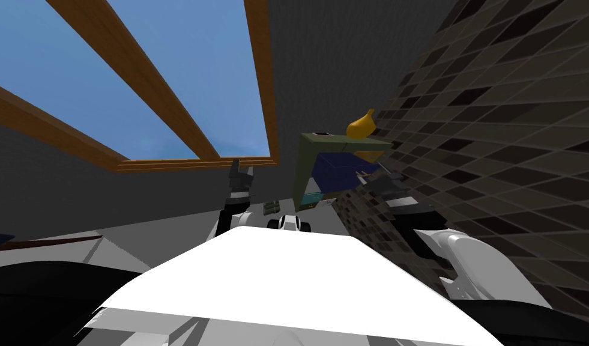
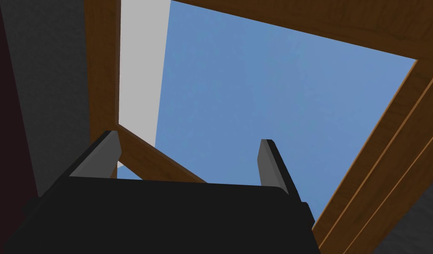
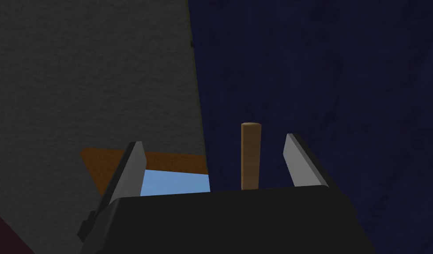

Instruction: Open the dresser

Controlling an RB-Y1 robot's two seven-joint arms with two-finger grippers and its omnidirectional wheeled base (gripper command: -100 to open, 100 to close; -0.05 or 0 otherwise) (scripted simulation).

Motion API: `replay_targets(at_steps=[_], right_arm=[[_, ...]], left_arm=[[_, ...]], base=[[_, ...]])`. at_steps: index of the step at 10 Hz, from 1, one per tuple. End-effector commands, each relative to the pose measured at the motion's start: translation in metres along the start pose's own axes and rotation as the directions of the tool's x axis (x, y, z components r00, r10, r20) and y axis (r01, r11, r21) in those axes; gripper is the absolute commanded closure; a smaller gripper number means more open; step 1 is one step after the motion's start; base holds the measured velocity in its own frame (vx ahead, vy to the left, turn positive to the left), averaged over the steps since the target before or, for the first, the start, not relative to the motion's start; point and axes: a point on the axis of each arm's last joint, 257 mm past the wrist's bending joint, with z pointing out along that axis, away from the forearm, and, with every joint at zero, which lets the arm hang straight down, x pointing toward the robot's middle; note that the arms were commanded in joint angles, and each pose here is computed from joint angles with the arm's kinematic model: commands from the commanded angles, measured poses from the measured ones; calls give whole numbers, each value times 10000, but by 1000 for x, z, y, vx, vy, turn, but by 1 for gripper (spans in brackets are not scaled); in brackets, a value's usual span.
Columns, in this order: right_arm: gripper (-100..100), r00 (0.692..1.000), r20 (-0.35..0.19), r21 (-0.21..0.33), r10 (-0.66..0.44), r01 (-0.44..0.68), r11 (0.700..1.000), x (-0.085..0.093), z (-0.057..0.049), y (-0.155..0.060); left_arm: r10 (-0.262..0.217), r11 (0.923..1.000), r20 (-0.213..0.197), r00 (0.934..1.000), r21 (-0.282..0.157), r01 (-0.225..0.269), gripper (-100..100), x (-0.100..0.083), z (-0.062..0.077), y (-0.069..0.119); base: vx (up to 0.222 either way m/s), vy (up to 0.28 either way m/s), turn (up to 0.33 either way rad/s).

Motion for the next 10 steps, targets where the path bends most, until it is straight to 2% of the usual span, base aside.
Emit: replay_targets(at_steps=[1,3,4,5,10], right_arm=[[-100,9998,171,-8,35,-35,10000,-1,0,-17],[-100,9995,319,-24,53,-53,10000,-2,1,-29],[-100,9996,278,-76,54,-51,10000,-1,1,-23],[0,9996,284,-93,83,-80,9999,-1,1,-23],[0,9996,263,-132,94,-91,9999,0,0,-21]], left_arm=[[0,10000,0,10000,0,0,0,0,0,0],[0,10000,-1,10000,0,0,0,0,0,0],[0,10000,-1,10000,0,0,0,0,0,0],[0,10000,-1,10000,1,0,0,0,0,0],[0,10000,-1,10000,1,0,0,0,0,0]], base=[[39,40,-58],[28,33,-55],[13,17,-12],[0,0,0],[0,0,0]])
